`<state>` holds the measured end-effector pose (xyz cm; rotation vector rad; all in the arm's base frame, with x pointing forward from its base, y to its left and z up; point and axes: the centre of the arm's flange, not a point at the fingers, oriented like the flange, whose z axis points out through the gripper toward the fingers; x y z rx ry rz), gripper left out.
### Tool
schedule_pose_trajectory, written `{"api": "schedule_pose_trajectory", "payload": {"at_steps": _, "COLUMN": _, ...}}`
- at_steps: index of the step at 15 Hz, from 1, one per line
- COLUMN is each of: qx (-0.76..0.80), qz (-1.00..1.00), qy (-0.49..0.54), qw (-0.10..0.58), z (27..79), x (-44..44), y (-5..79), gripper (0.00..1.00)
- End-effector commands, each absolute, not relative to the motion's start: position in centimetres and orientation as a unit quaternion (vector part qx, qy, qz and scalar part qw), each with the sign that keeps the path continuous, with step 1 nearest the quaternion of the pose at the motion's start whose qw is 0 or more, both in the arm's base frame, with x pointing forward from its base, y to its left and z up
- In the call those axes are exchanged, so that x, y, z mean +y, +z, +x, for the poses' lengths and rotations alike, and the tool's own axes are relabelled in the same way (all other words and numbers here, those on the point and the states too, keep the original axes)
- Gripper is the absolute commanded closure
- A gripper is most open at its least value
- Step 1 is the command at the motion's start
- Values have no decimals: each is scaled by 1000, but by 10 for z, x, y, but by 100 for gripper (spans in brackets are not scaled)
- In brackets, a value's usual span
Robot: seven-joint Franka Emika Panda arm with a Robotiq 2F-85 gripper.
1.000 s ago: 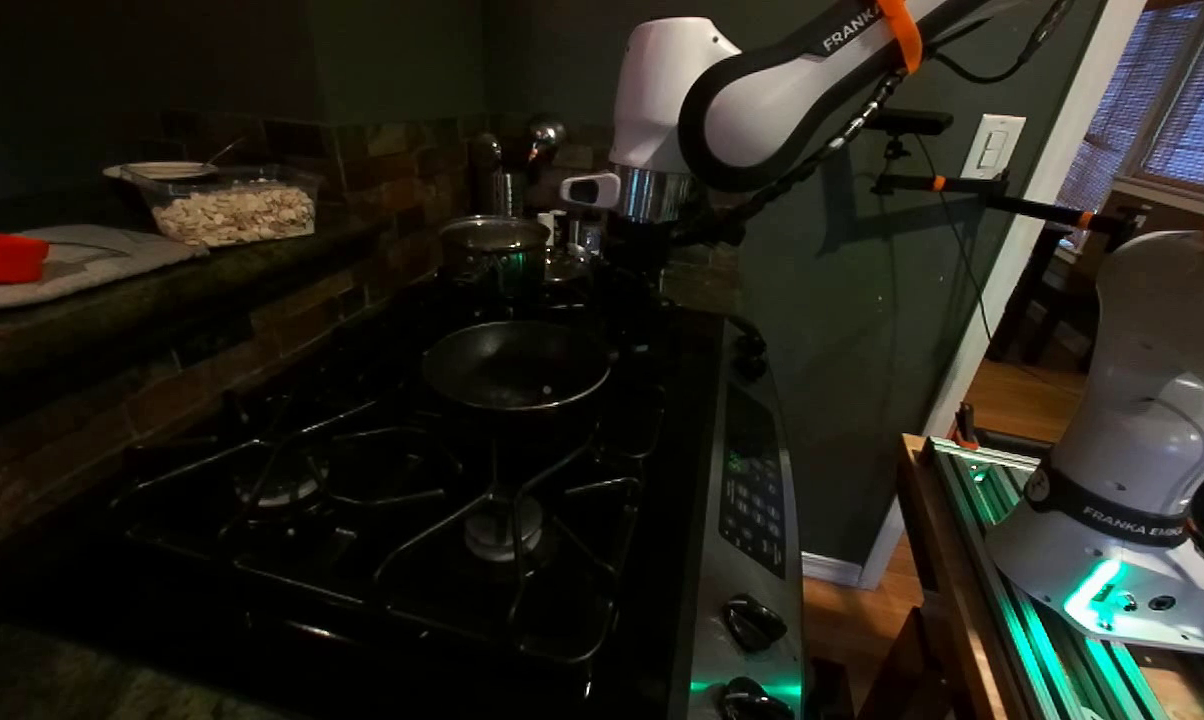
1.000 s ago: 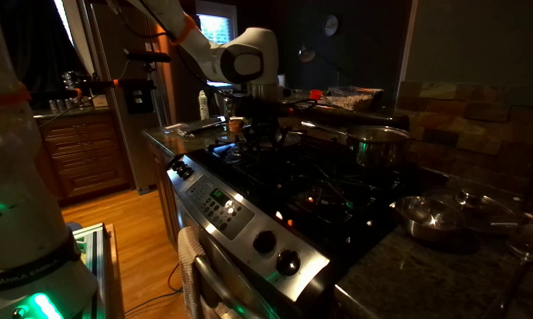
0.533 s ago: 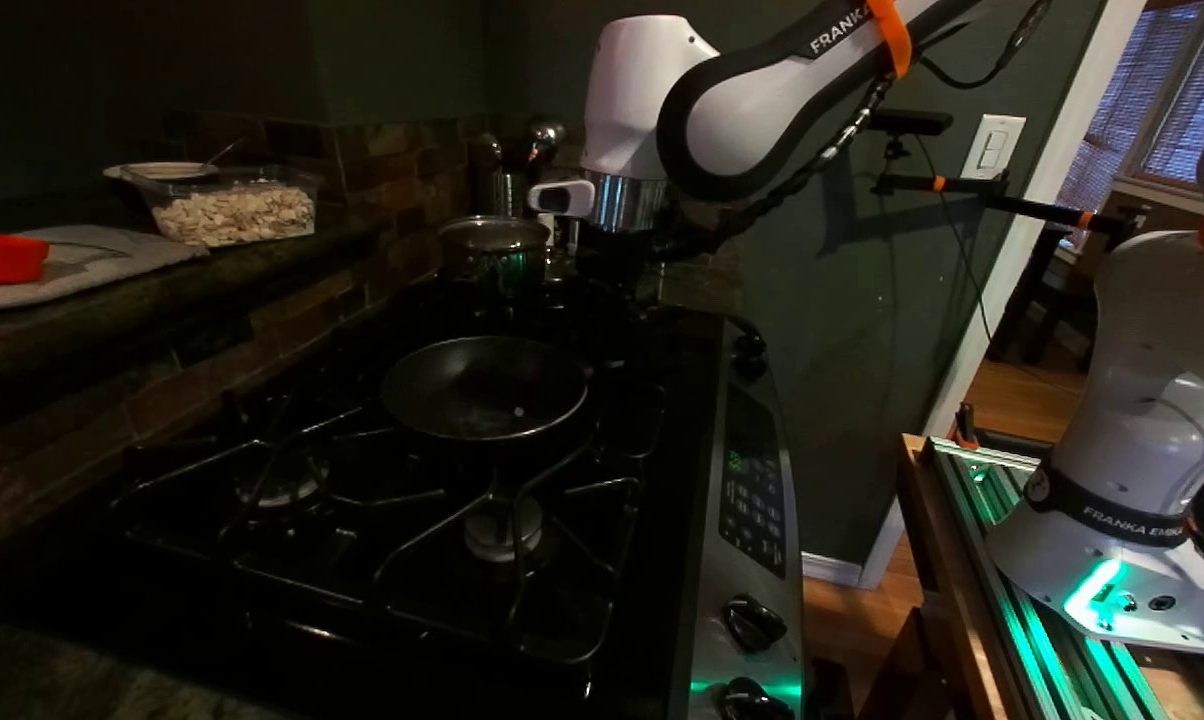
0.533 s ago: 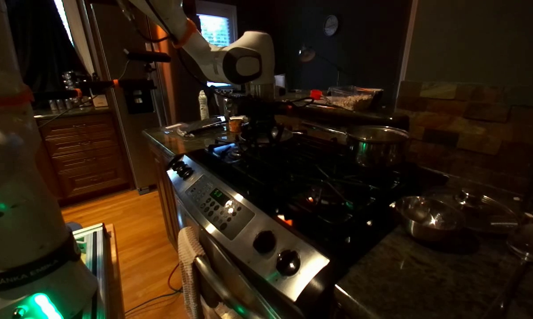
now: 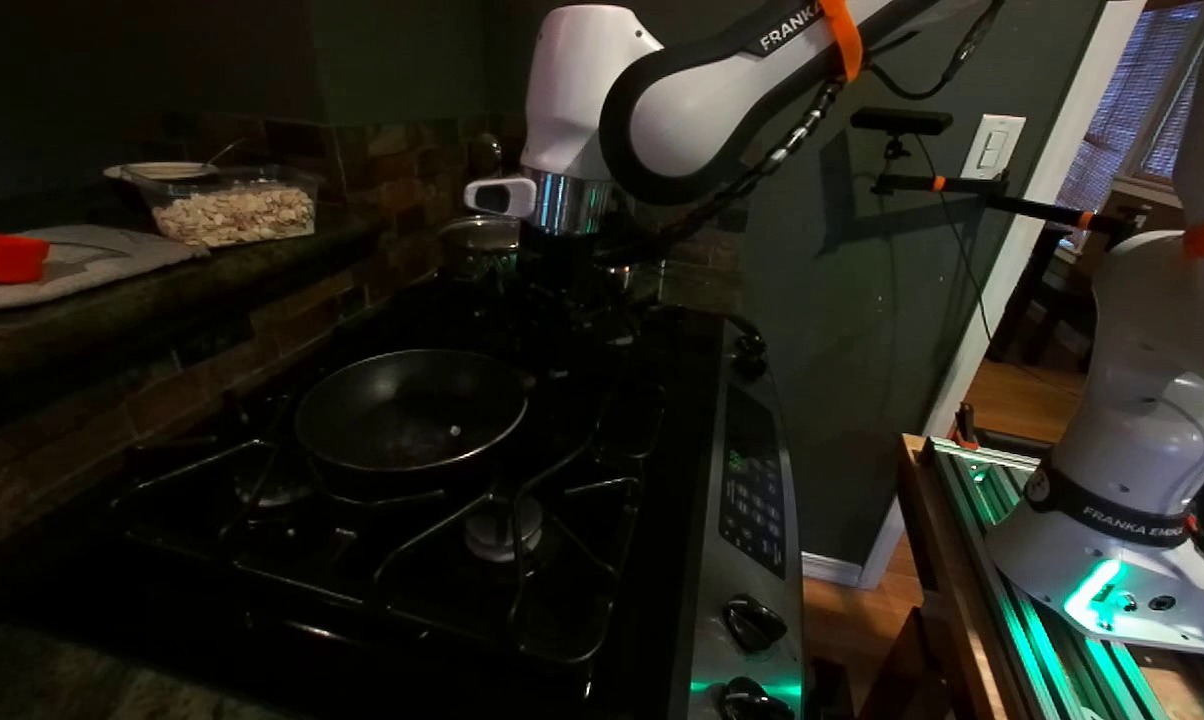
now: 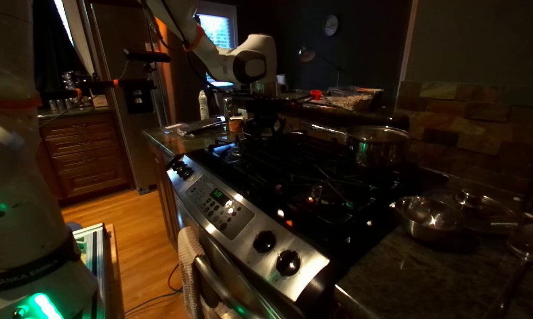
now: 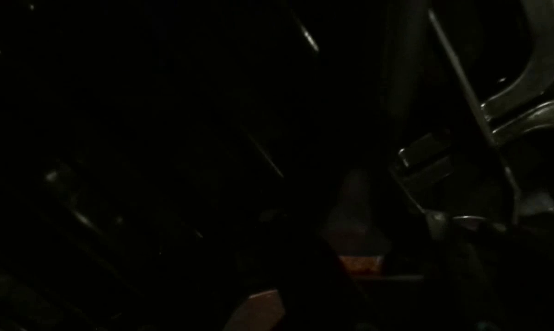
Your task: Move the black pan to the left
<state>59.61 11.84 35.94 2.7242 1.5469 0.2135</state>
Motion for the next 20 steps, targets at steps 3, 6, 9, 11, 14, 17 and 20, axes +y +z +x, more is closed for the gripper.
{"api": "schedule_pose_trajectory", "payload": {"at_steps": 3, "qx": 478, "qz": 875, "qy": 81, "qw": -6, "z": 639, "x": 143, "y": 353, "gripper": 79}}
{"api": "schedule_pose_trajectory", "payload": {"at_steps": 6, "qx": 462, "qz": 882, "qy": 89, "qw": -15, "z": 651, "x": 154, "y": 349, "gripper": 79}}
{"api": "schedule_pose_trajectory", "payload": {"at_steps": 9, "qx": 444, "qz": 890, "qy": 97, "qw": -14, "z": 660, "x": 161, "y": 349, "gripper": 79}}
{"api": "schedule_pose_trajectory", "payload": {"at_steps": 11, "qx": 432, "qz": 896, "qy": 99, "qw": -8, "z": 664, "x": 165, "y": 350, "gripper": 79}}
{"api": "schedule_pose_trajectory", "payload": {"at_steps": 14, "qx": 418, "qz": 902, "qy": 105, "qw": -10, "z": 670, "x": 172, "y": 353, "gripper": 79}}
{"api": "schedule_pose_trajectory", "payload": {"at_steps": 17, "qx": 410, "qz": 906, "qy": 109, "qw": -1, "z": 677, "x": 182, "y": 356, "gripper": 79}}
{"api": "schedule_pose_trajectory", "payload": {"at_steps": 20, "qx": 399, "qz": 910, "qy": 112, "qw": 14, "z": 686, "x": 189, "y": 358, "gripper": 79}}
